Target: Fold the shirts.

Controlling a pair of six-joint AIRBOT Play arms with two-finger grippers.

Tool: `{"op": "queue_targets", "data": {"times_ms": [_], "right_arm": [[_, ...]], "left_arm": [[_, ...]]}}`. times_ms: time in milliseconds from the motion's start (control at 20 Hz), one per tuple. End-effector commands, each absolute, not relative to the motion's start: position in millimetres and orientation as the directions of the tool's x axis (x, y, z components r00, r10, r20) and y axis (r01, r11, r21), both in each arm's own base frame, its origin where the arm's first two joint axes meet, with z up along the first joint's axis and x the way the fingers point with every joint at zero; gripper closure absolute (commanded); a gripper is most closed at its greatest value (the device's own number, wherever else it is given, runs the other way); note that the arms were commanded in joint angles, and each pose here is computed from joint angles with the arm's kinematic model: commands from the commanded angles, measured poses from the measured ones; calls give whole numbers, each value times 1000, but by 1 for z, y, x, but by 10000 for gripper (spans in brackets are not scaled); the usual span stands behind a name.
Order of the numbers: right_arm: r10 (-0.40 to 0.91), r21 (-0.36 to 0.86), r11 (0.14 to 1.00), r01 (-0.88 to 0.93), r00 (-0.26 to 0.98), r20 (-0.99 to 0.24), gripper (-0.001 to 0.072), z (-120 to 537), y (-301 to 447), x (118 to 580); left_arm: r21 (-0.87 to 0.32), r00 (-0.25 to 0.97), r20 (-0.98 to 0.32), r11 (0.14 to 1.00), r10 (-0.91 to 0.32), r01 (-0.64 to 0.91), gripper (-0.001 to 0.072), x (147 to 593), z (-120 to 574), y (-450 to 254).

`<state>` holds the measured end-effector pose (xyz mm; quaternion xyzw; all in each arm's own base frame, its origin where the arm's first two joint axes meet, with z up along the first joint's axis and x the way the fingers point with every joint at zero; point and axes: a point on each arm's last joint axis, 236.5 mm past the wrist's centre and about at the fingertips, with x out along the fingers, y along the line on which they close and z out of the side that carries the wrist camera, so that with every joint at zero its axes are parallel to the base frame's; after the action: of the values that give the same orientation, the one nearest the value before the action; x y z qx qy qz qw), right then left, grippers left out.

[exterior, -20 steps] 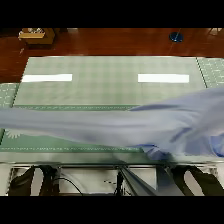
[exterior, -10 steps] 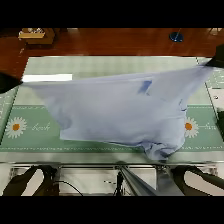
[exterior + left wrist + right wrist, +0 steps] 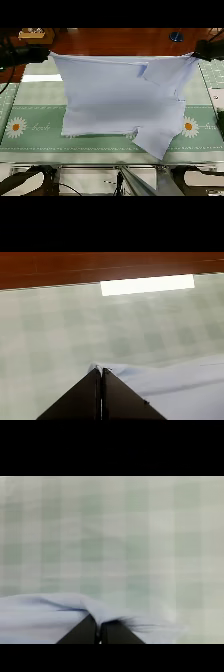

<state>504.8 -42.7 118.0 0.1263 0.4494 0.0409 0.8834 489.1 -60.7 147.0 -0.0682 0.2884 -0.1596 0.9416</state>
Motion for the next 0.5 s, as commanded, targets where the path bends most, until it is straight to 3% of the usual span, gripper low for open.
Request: {"op": "queue_targets", "data": {"times_ms": [0, 450], "right_arm": [[181, 270, 961, 64, 595, -784, 693, 81, -50, 532], [256, 353, 925, 141, 457, -852, 693, -16, -42, 541]], "left_arm": [[-205, 777, -553, 953, -300, 223, 688, 522, 97, -56], [-231, 692, -670, 962, -268, 148, 688, 543, -9, -47]]}}
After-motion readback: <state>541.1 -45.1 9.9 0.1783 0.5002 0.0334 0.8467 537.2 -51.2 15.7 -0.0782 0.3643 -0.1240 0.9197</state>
